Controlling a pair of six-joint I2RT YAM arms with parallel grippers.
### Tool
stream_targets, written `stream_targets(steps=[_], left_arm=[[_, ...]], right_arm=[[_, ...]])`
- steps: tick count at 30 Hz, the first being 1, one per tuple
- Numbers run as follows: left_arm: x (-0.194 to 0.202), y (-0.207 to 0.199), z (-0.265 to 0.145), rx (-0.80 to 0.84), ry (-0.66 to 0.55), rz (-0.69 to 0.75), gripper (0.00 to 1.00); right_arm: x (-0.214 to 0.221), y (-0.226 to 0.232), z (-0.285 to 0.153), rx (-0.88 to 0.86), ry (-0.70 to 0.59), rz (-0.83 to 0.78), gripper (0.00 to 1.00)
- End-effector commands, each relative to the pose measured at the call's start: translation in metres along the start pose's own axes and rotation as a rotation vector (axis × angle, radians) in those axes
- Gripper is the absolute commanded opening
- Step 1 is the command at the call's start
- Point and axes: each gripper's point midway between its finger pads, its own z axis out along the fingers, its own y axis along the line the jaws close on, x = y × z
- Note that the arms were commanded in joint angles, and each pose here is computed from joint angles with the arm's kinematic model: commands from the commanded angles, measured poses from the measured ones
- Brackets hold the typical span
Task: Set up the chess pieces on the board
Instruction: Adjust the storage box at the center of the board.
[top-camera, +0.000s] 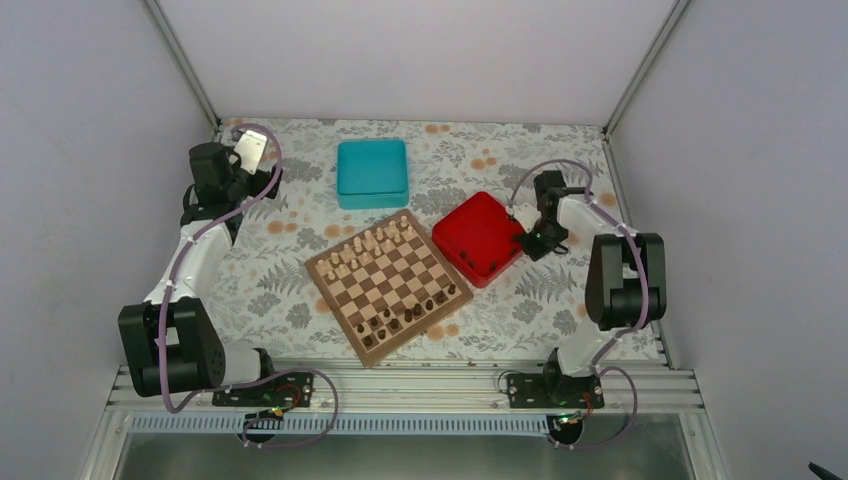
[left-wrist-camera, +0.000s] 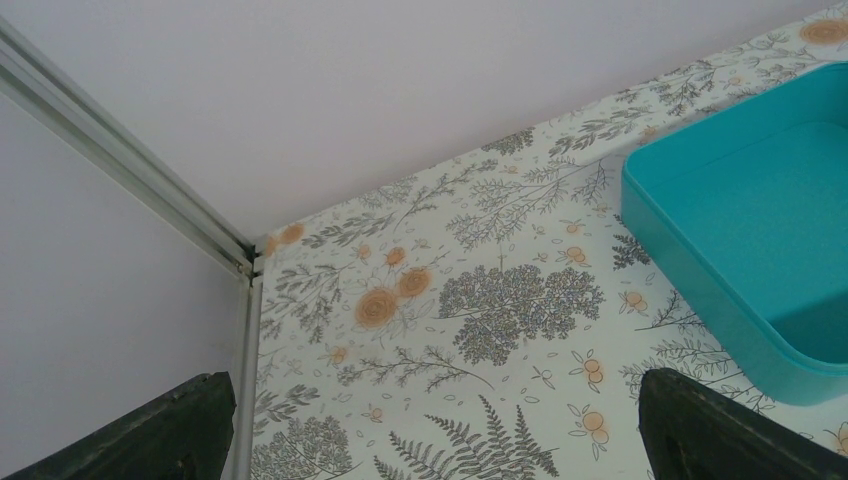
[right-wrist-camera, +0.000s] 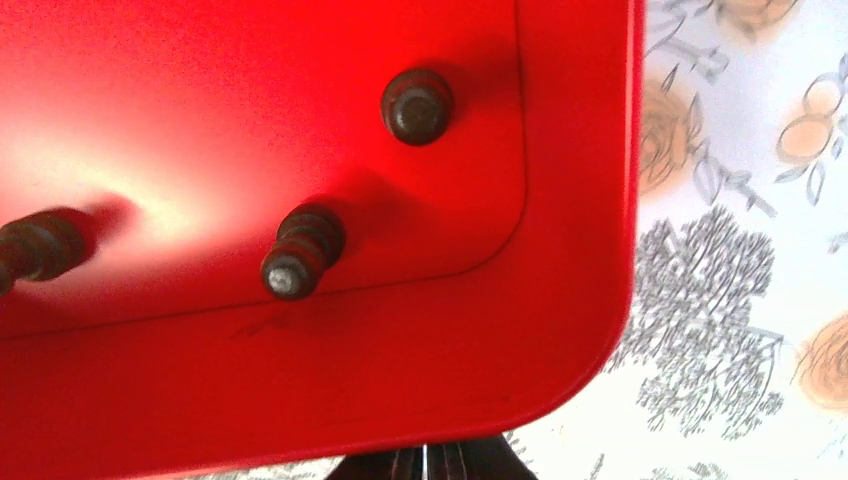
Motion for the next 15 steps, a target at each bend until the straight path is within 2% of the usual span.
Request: stream_targets(steps=[1,15], left_arm=[[-0.002,0.000,-0.002,0.004,-0.018,-0.002,1.00],[-0.001,0.002,-0.002,-0.003,-0.016,-0.005,1.00]], right_arm=[[-0.031,-0.017,-0.001,0.013,-0.071,0.004,0.04],[-0.099,-0.052,0.008,0.029,-0.141,-0.015,0.04]])
